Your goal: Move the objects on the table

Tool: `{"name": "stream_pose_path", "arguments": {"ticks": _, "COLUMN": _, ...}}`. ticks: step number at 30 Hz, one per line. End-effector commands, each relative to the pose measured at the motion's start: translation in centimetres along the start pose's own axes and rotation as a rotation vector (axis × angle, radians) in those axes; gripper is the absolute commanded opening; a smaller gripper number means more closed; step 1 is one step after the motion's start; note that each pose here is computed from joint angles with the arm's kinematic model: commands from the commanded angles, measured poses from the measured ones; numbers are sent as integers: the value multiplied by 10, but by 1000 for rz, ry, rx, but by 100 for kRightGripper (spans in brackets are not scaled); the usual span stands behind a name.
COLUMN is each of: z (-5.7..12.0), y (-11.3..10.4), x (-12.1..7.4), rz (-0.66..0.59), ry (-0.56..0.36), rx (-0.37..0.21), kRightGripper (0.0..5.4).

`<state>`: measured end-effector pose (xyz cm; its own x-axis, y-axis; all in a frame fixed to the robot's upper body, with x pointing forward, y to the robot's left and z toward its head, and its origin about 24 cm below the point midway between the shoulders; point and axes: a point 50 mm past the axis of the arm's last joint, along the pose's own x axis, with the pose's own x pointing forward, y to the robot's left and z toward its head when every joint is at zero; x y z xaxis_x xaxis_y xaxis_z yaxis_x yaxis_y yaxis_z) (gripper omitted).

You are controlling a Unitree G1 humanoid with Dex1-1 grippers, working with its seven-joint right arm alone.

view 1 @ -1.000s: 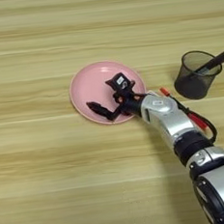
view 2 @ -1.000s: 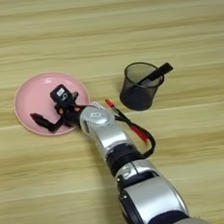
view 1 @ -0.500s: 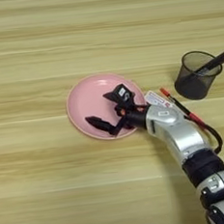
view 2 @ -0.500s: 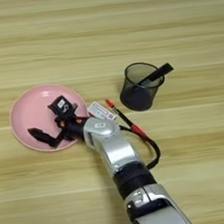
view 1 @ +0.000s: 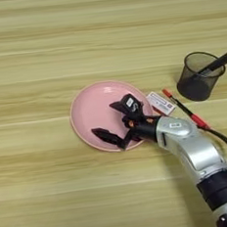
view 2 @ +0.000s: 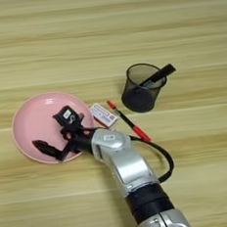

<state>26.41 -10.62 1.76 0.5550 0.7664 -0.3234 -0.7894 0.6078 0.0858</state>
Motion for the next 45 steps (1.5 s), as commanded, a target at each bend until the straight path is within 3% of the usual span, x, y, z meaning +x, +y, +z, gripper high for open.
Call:
{"name": "stream_pose_path", "arguments": {"ticks": 1, "z": 22, "y": -5, "x": -3, "rz": -18, "ry": -66, "rx": -53, "kRightGripper": 538}}
{"name": "stream_pose_path", "arguments": {"ticks": 7, "z": 32, "y": -5, "x": -3, "rz": -15, "ry": -111, "rx": -71, "kRightGripper": 538}}
{"name": "stream_pose_path", "arguments": {"ticks": 16, "z": 52, "y": -3, "x": -5, "rz": -34, "ry": -231, "rx": -153, "kRightGripper": 538}}
{"name": "stream_pose_path", "arguments": {"ticks": 27, "z": 66, "y": -18, "x": -24, "rz": -127, "ry": -313, "rx": -157, "kRightGripper": 538}}
{"name": "stream_pose_path", "arguments": {"ticks": 36, "z": 59, "y": -29, "x": -60, "rz": -262, "ry": -347, "rx": -157, "kRightGripper": 538}}
{"name": "stream_pose_path", "arguments": {"ticks": 39, "z": 52, "y": -32, "x": -65, "rz": -290, "ry": -337, "rx": -139, "kRightGripper": 538}}
{"name": "stream_pose_path", "arguments": {"ticks": 42, "z": 45, "y": -33, "x": -72, "rz": -350, "ry": -336, "rx": -160, "kRightGripper": 538}}
{"name": "stream_pose_path", "arguments": {"ticks": 45, "z": 37, "y": -30, "x": -82, "rz": -402, "ry": -356, "rx": -131, "kRightGripper": 538}}
